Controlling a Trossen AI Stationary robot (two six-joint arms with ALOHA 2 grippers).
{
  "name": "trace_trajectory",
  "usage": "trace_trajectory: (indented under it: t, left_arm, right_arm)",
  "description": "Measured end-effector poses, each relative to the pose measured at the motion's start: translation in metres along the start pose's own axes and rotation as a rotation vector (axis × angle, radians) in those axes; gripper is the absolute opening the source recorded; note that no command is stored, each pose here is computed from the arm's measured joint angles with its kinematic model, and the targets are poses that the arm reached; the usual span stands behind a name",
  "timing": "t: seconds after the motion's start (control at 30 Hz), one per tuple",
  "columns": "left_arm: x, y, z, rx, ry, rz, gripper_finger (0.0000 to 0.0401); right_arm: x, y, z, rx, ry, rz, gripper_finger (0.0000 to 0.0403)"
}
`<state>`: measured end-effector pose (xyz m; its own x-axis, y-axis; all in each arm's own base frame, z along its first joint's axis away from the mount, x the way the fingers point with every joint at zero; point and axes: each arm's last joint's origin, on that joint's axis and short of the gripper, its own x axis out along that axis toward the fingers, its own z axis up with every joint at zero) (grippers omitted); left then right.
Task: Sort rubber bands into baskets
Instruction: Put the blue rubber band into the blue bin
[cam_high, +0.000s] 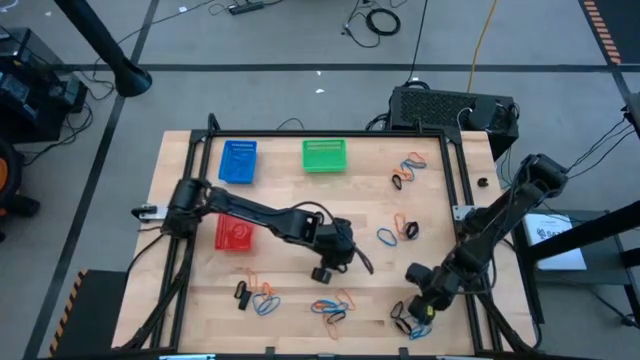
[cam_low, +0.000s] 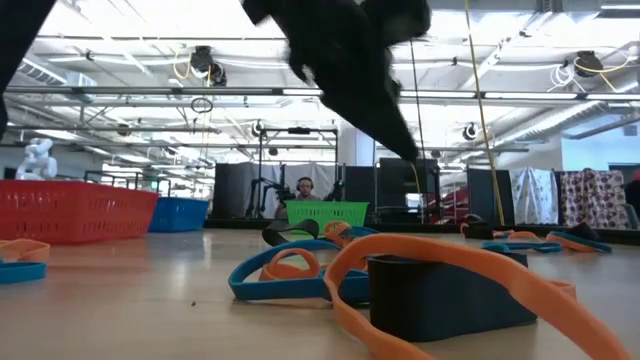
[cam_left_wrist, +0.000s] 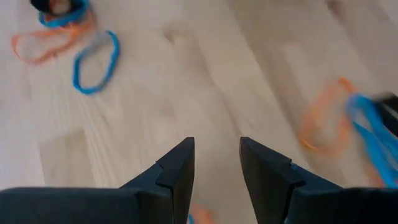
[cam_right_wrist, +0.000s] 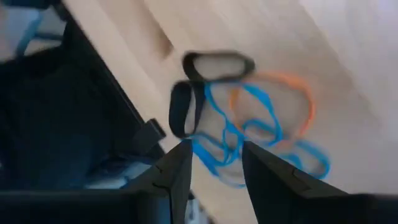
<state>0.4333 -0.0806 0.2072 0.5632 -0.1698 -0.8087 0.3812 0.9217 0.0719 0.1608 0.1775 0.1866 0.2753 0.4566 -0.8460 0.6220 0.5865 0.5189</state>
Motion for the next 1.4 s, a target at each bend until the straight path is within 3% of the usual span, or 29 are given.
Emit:
trace_trajectory:
  t: [0.2,0.37,0.57,0.87,0.97,1.1,1.4]
  left_arm:
    - [-0.039,-0.020,-0.004,-0.039,0.014,0.013,0.0136]
    - [-0.058,-0.040,-0.013,-0.028,-0.024,0.073,0.0136]
    - [-0.062,-0.051,-0.027,-0.012,-0.054,0.129,0.0136]
    - [-0.059,-0.051,-0.032,-0.054,-0.036,0.150,0.0136]
    - [-0.059,-0.051,-0.032,-0.060,-0.038,0.153,0.0136]
    - [-0.059,-0.051,-0.032,-0.060,-0.038,0.157,0.0136]
    - [-0.059,-0.051,-0.031,-0.029,-0.048,0.163,0.0136]
  right_arm:
    - [0.019,-0.005,-0.014,0.194,0.033,-0.080,0.0135]
    - [0.039,-0.008,-0.023,0.242,0.085,-0.144,0.0135]
    - [0.057,-0.013,-0.030,0.297,0.148,-0.209,0.0135]
    - [0.068,-0.010,-0.033,0.265,0.241,-0.199,0.0126]
    - [0.071,-0.011,-0.034,0.222,0.293,-0.210,0.0092]
    - [0.071,-0.012,-0.030,0.114,0.289,-0.198,0.0017]
    - [0.059,-0.007,-0.030,0.042,0.248,-0.139,0.0002]
